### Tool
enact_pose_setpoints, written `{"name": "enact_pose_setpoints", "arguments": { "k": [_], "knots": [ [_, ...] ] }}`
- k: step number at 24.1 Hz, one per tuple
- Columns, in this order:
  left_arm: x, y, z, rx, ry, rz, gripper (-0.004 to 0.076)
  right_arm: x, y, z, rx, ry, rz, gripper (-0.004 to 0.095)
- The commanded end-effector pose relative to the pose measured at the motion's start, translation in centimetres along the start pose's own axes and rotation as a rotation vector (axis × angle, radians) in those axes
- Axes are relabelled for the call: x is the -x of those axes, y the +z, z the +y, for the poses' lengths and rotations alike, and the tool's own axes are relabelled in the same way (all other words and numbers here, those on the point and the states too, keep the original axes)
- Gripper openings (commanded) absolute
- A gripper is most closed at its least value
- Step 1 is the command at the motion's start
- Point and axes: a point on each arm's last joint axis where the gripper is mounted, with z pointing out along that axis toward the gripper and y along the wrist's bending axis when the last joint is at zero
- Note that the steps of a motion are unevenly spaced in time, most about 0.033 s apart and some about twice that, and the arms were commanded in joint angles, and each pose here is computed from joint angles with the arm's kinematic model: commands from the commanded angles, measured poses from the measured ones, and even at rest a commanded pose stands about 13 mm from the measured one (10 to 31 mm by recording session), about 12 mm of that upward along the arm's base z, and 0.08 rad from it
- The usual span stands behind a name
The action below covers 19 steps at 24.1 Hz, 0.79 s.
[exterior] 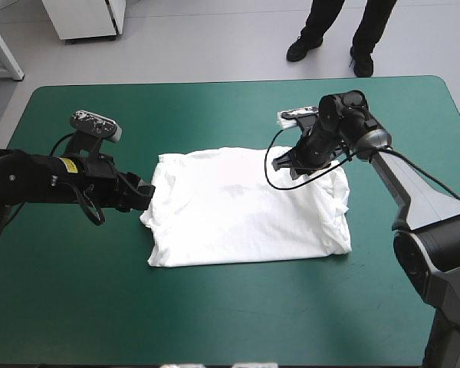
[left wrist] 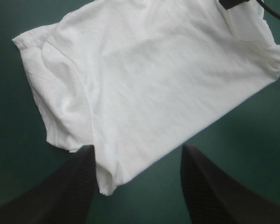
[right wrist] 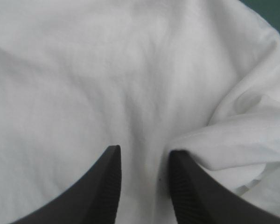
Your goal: Fold the cloth
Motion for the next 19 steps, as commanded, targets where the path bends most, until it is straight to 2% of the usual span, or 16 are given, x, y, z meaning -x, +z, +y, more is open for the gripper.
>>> {"name": "enact_pose_setpoints", "arguments": {
  "k": [1, 3, 5, 7, 14, 19],
  "knots": [
    [-0.2, -2.1, -1.1, -0.027, 0.028, -0.049, 0.0402, 0.0, -4.4, 0.8, 0.0, -0.025, -0.084, 0.0451],
    [-0.4, -2.7, -1.3, -0.025, 0.033, -0.064, 0.0402, -0.2, -5.5, 0.9, -0.01, -0.02, -0.107, 0.0469],
    [-0.6, -3.2, -1.4, -0.023, 0.037, -0.078, 0.0402, -0.6, -7.0, 0.5, -0.074, -0.004, -0.138, 0.0469],
    [-0.7, -3.5, -1.5, -0.022, 0.04, -0.088, 0.0402, -0.9, -8.2, 0.5, -0.097, -0.007, -0.164, 0.0469],
    [-1.3, -4.6, -1.9, -0.018, 0.03, -0.105, 0.0402, -3.4, -14.8, 1.4, -0.114, -0.012, -0.317, 0.0469],
    [-1.4, -4.7, -1.6, 0.017, 0.039, -0.101, 0.0402, -6.6, -17.7, 1.5, -0.168, -0.008, -0.365, 0.0469]
  ]
}}
